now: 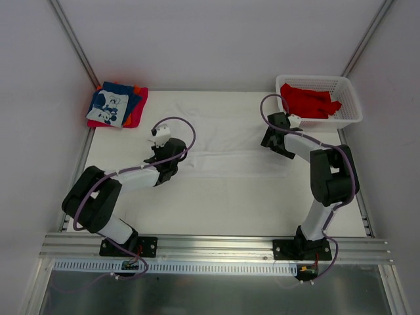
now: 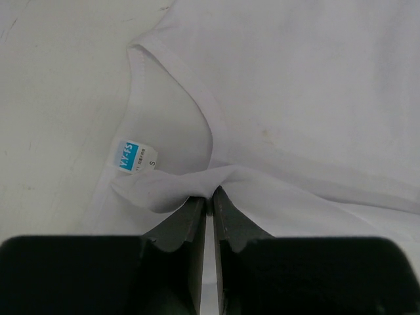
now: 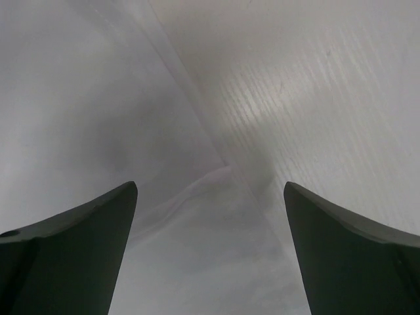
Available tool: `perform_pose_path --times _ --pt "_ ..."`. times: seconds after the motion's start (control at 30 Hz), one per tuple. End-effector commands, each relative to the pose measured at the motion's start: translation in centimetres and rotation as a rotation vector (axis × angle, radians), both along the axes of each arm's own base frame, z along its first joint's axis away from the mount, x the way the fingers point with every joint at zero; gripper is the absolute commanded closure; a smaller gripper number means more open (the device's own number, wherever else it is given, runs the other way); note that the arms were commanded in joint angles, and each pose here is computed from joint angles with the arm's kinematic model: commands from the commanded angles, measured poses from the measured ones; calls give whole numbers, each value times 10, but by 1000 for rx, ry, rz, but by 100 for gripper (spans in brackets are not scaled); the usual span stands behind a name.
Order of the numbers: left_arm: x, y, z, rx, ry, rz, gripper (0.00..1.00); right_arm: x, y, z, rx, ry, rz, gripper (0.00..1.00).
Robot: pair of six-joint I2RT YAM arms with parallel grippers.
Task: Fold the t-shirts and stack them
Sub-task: Fold the tshirt
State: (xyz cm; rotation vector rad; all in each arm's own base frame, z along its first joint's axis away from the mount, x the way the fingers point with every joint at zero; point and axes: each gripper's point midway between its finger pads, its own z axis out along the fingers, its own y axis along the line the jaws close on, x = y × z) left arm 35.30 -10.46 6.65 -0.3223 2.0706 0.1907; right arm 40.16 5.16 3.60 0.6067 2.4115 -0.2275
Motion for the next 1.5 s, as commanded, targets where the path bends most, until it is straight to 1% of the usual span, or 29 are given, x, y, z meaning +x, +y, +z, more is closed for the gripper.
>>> perform_pose_path --times 0.0,0.03,0.07,0.13,0.17,0.2,0.33,0.43,0.47,0.53,0.57,0.6,0.67,0.7,0.77,0.8,0.87,0.9,0.93,1.0,1.03,1.07,1.13,1.17,1.23,1.27,1.37,1.47 --pt "19 -5 15 -20 -60 8 91 17 -8 13 -34 -45 -18 1" --pt "20 -5 14 -15 -58 5 75 17 -9 12 -35 -42 -21 0" --pt "22 -6 13 -11 -55 0 61 18 -9 13 -32 -43 -21 1" --pt "24 -6 13 -3 -59 3 29 19 -8 13 -31 -46 -23 1" --pt "25 -5 13 2 -59 8 7 19 -9 13 -33 -46 -24 0" --pt "26 -5 14 7 -64 13 1 20 -9 14 -34 -47 -25 1" --pt "31 -2 21 43 -81 19 1 20 -9 14 -37 -47 -22 1" --pt "31 -2 37 31 -111 12 1 15 -12 19 -52 -48 -26 1" --pt "29 -1 49 16 -136 12 1 14 -12 22 -57 -51 -25 0" --pt "22 1 56 0 -135 16 1 8 -13 37 -66 -75 -26 0" --pt "19 0 67 -27 -152 11 1 6 -13 43 -70 -83 -25 1" --pt "15 -2 70 -58 -154 17 1 0 -14 57 -68 -104 -24 0" --pt "0 1 76 -78 -131 18 1 -6 -12 73 -71 -134 -18 0" --pt "-5 0 76 -101 -129 20 1 -12 -13 91 -65 -167 -18 0" --pt "-24 -2 75 -134 -116 -2 1 -23 -11 101 -70 -182 -8 0" --pt "-28 -4 72 -175 -117 -5 1 -32 -10 116 -64 -207 -1 1" --pt "-45 -1 59 -215 -100 -17 1 -47 -12 121 -72 -211 3 0" --pt "-50 -2 52 -256 -94 -9 1 -55 -14 123 -72 -212 2 1" --pt "-56 0 47 -271 -88 -5 1 -63 -13 137 -53 -252 6 1" --pt "-68 3 34 -309 -77 -1 1 -82 -17 134 -56 -243 9 1" --pt "-75 7 27 -317 -71 4 1 -91 -20 145 -45 -278 6 0" --pt "-78 9 24 -329 -71 11 2 -99 -23 144 -51 -276 4 1" --pt "-86 15 12 -309 -40 25 3 -114 -29 147 -59 -272 0 0" --pt "-87 16 8 -301 -31 33 3 -121 -31 155 -48 -300 -4 1" --pt "-85 16 3 -294 -23 44 4 -132 -35 156 -47 -302 -6 1" --pt "-81 13 5 -299 -40 36 4 -138 -37 163 -36 -329 -9 1" --pt "-68 5 11 -318 -84 9 4 -152 -41 168 -33 -337 -9 1" --pt "-60 -1 10 -319 -89 2 4 -166 -51 176 -49 -347 -23 1"
